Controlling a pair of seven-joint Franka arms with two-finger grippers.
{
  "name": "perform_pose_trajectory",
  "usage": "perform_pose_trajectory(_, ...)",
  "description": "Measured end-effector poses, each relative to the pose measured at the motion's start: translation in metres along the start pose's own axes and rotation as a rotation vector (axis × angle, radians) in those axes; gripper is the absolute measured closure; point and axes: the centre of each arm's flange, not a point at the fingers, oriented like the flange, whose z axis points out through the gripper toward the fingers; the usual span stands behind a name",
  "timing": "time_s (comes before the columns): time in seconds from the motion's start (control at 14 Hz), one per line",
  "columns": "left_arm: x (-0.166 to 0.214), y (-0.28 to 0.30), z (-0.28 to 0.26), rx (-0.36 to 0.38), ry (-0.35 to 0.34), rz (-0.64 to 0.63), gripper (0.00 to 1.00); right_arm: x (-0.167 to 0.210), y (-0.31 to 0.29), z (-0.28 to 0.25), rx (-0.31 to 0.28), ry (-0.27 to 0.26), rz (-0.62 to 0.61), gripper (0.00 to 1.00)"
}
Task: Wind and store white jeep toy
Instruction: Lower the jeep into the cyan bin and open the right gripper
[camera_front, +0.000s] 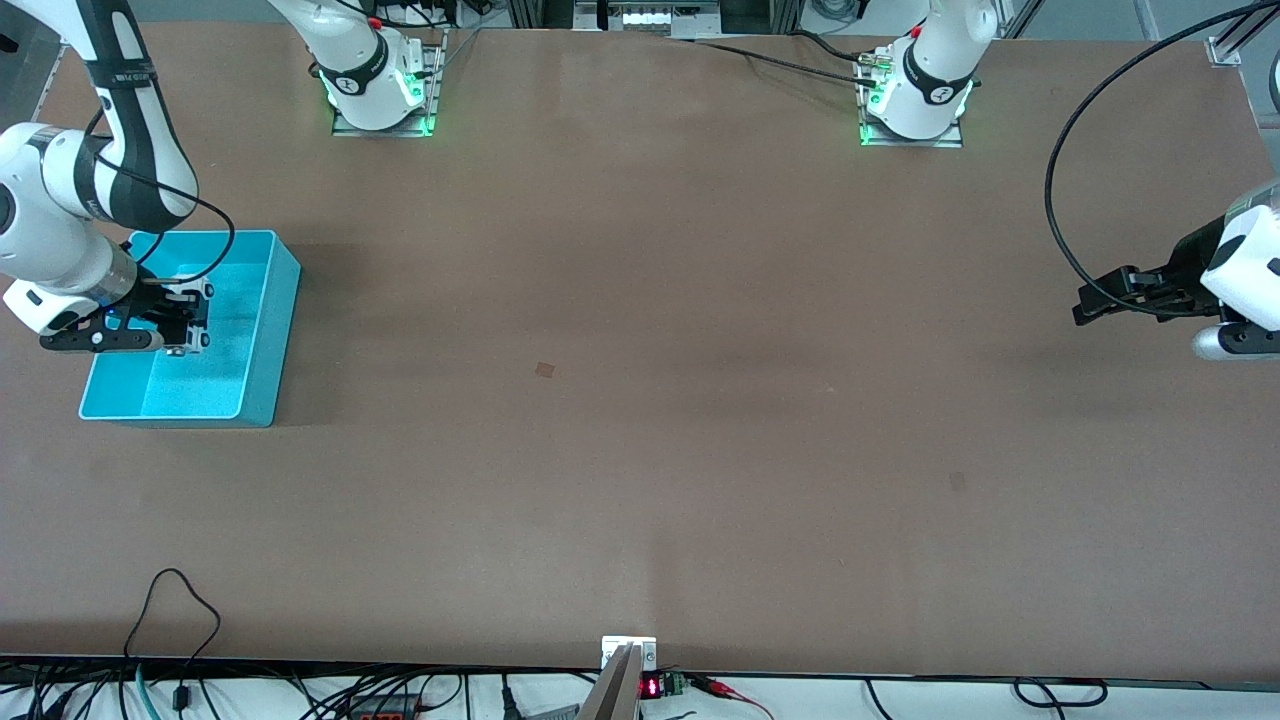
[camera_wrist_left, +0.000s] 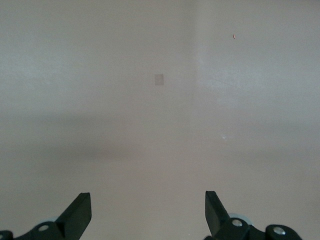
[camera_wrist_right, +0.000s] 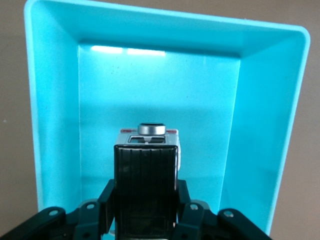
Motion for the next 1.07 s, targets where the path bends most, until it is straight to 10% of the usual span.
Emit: perform_pose_trajectory(1.07,0.000,0.000,0.000,0.000,0.000,0.001,0.00,0.003,-0.007,0.068,0.017,0.020,-0.032,0.49)
